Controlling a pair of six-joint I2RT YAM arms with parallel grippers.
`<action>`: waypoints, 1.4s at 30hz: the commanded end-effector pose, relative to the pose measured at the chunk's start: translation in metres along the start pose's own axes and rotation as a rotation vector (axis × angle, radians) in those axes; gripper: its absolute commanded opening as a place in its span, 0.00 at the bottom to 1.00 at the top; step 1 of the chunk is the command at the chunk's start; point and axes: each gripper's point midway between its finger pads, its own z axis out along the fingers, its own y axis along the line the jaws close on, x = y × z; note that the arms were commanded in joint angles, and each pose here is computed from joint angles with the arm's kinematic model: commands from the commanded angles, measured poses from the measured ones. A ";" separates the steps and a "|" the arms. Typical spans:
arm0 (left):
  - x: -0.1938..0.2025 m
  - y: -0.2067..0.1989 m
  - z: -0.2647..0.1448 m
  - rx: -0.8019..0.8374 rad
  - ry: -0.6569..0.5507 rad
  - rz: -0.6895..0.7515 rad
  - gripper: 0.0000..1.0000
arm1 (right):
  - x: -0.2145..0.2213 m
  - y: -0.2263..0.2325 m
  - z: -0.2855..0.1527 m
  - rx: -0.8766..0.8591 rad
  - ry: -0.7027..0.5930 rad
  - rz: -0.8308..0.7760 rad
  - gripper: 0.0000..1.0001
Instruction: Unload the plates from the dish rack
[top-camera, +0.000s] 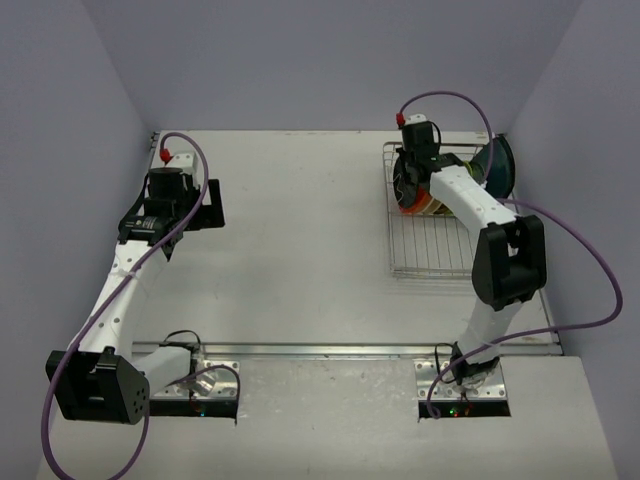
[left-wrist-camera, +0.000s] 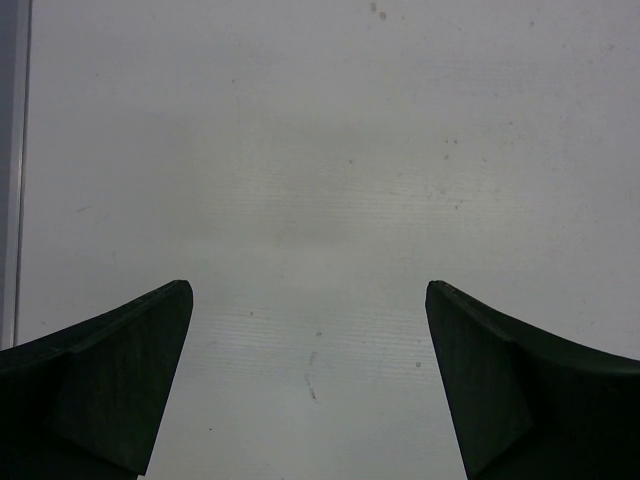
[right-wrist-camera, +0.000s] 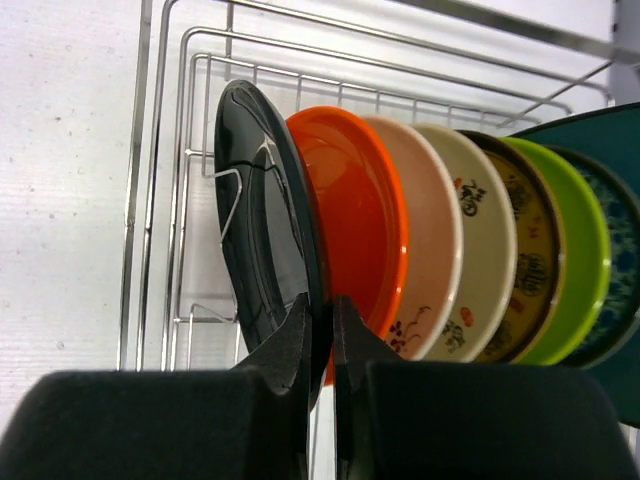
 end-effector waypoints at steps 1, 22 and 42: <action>-0.027 0.007 -0.009 -0.034 -0.097 -0.024 1.00 | -0.089 -0.028 -0.060 0.087 -0.250 0.033 0.00; -0.061 -0.177 -0.121 1.101 -0.180 0.010 0.92 | -0.064 0.109 -0.238 -1.053 -0.265 0.142 0.00; -0.041 -0.222 -0.066 0.960 -0.045 0.048 0.07 | -0.048 0.151 -0.249 -1.151 -0.201 0.079 0.05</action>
